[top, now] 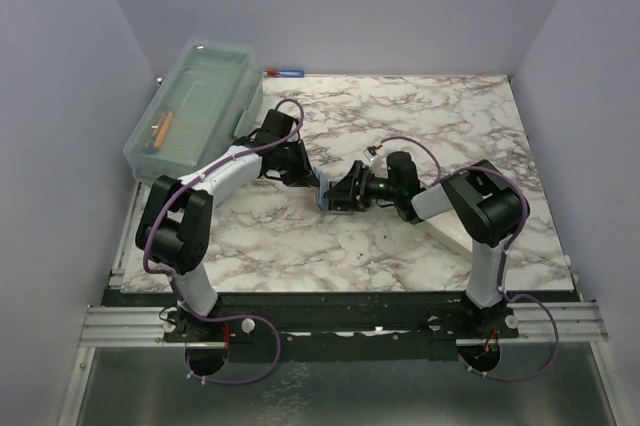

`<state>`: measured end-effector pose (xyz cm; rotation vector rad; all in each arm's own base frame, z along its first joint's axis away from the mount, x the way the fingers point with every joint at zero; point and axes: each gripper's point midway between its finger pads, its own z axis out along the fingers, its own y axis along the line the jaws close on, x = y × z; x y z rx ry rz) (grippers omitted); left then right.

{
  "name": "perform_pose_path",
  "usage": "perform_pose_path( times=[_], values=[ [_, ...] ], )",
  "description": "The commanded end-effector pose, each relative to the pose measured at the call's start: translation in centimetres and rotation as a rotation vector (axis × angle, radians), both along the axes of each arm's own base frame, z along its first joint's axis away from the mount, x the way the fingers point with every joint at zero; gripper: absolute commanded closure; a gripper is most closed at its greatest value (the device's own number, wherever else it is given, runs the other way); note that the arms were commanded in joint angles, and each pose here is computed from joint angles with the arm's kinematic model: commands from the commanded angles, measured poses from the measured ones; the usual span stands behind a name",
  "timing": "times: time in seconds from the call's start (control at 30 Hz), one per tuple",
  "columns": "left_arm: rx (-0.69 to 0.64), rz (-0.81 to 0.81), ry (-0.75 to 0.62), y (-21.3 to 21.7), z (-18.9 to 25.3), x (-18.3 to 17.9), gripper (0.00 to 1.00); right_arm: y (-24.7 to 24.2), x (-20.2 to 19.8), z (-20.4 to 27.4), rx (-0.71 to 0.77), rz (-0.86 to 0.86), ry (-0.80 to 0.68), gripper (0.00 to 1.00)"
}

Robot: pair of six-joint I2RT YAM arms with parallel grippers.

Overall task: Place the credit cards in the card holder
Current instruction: Open the card holder at the center of the board.

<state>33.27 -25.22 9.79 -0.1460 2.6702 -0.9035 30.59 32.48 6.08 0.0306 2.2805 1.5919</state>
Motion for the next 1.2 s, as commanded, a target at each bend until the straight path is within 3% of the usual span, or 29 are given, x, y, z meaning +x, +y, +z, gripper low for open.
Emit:
perform_pose_path(
  times=[0.0, 0.2, 0.47, 0.83, 1.17],
  values=[
    [-0.001, 0.005, -0.02, -1.0, 1.1, 0.7, 1.0, -0.3, -0.8, 0.3, 0.104, 0.029, 0.041, 0.29],
    [0.037, 0.014, 0.008, -1.5, 0.0, 0.3, 1.0, -1.1, 0.1, -0.5, -0.011, -0.008, 0.004, 0.2],
    [0.049, 0.012, 0.012, -2.1, -0.4, 0.2, 1.0, -2.0, 1.3, -1.9, -0.163, -0.051, 0.0, 0.18],
    [0.056, 0.001, 0.004, -2.5, -0.3, 0.1, 1.0, -1.8, 2.4, -2.9, -0.3, -0.073, -0.019, 0.28],
    [0.089, 0.019, -0.026, -1.8, -0.3, 0.3, 1.0, -2.5, 2.1, -2.8, -0.32, -0.11, -0.018, 0.37]
  ],
)
